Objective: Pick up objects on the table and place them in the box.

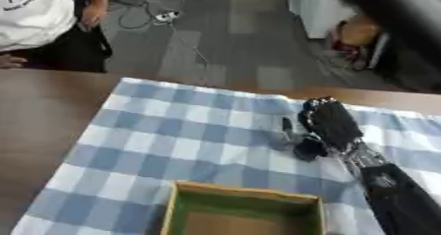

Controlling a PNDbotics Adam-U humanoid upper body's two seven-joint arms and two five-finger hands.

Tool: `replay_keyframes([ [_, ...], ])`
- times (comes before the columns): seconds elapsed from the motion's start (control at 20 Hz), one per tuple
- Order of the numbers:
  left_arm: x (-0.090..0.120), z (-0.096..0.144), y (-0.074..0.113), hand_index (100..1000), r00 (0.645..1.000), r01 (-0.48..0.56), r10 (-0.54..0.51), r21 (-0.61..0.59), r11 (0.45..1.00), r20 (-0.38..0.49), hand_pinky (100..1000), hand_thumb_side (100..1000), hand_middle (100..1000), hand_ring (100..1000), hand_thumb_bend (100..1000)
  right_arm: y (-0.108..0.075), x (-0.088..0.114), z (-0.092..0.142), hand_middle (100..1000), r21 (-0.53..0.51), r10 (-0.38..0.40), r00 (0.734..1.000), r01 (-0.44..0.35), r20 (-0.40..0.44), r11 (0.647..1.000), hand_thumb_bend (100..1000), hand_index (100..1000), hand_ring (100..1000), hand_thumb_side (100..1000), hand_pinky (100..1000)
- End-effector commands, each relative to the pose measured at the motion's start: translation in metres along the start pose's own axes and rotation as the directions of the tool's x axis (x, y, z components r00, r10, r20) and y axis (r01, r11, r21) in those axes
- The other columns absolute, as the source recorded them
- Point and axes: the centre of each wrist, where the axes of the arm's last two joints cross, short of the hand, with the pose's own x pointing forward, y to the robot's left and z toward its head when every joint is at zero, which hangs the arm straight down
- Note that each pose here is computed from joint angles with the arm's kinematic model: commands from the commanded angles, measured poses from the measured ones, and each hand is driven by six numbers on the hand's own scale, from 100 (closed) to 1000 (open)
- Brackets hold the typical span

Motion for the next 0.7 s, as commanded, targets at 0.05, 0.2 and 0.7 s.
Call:
replay_keyframes([
  [0.05, 0.005, -0.005, 0.001, 1000, 0.999, 0.003, -0.002, -0.012, 1.0, 0.033, 697, 1000, 928, 738, 283, -0.015, -0.015, -0.007, 100, -0.056, 0.016, 1.0, -0.015, 0.008, 0.998, 100, 198, 100, 920, 100],
  [0.2, 0.005, -0.005, 0.001, 1000, 0.999, 0.005, -0.004, -0.014, 1.0, 0.033, 697, 1000, 928, 738, 283, -0.015, -0.012, -0.004, 418, -0.039, 0.006, 0.999, -0.004, 0.037, 0.999, 100, 530, 311, 1000, 100],
  [0.7, 0.005, -0.005, 0.002, 1000, 0.999, 0.009, -0.008, -0.018, 1.0, 0.032, 698, 1000, 929, 739, 283, -0.021, -0.015, 0.013, 866, 0.255, -0.052, 0.984, 0.007, 0.17, 0.967, 100, 879, 784, 1000, 603],
])
